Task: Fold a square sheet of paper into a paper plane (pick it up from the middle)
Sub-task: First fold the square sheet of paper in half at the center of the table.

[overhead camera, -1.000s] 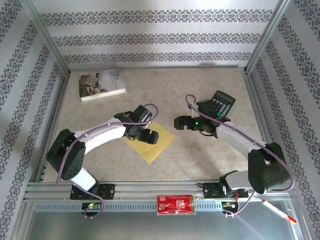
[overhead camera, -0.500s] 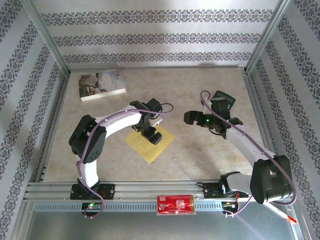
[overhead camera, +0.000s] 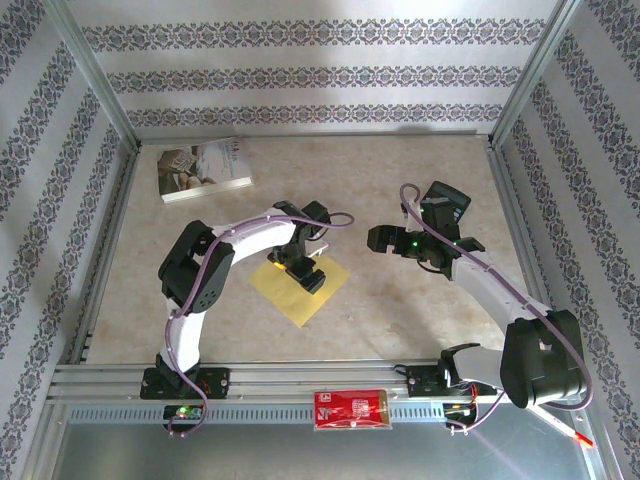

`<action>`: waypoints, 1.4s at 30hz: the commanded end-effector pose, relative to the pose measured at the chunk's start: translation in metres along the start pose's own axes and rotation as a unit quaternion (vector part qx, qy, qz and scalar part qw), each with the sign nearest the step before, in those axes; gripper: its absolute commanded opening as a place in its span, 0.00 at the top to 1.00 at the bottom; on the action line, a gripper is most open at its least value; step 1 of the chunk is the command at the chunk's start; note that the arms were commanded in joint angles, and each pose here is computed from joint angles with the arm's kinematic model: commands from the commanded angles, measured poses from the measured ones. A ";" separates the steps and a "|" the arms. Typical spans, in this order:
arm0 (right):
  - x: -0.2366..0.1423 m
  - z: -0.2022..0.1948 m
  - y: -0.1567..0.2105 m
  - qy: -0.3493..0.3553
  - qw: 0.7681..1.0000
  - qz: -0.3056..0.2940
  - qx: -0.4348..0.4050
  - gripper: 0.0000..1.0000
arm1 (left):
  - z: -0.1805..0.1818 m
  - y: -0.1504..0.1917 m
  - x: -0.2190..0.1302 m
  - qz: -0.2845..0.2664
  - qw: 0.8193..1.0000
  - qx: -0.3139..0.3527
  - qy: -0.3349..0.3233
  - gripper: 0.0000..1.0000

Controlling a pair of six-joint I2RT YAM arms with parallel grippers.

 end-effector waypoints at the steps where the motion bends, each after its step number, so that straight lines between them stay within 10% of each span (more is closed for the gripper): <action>1: -0.003 -0.002 -0.001 -0.002 1.000 -0.006 0.000 0.02 | -0.002 0.003 0.002 0.025 1.000 0.015 -0.002 0.00; 42: 0.002 -0.004 0.003 -0.001 1.000 0.006 0.006 0.02 | -0.005 0.017 0.033 0.044 0.999 -0.006 -0.027 0.11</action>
Point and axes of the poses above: each hand's point on the last joint's axis, 136 mm out from that joint toward the fingers, its own x axis out along the fingers, its own z axis along the line the jaws close on, y = z × x, the point moved 5 cm from there along -x, back along the fingers, and after that the axes turned 6 degrees about -x, right-handed, at the moved point
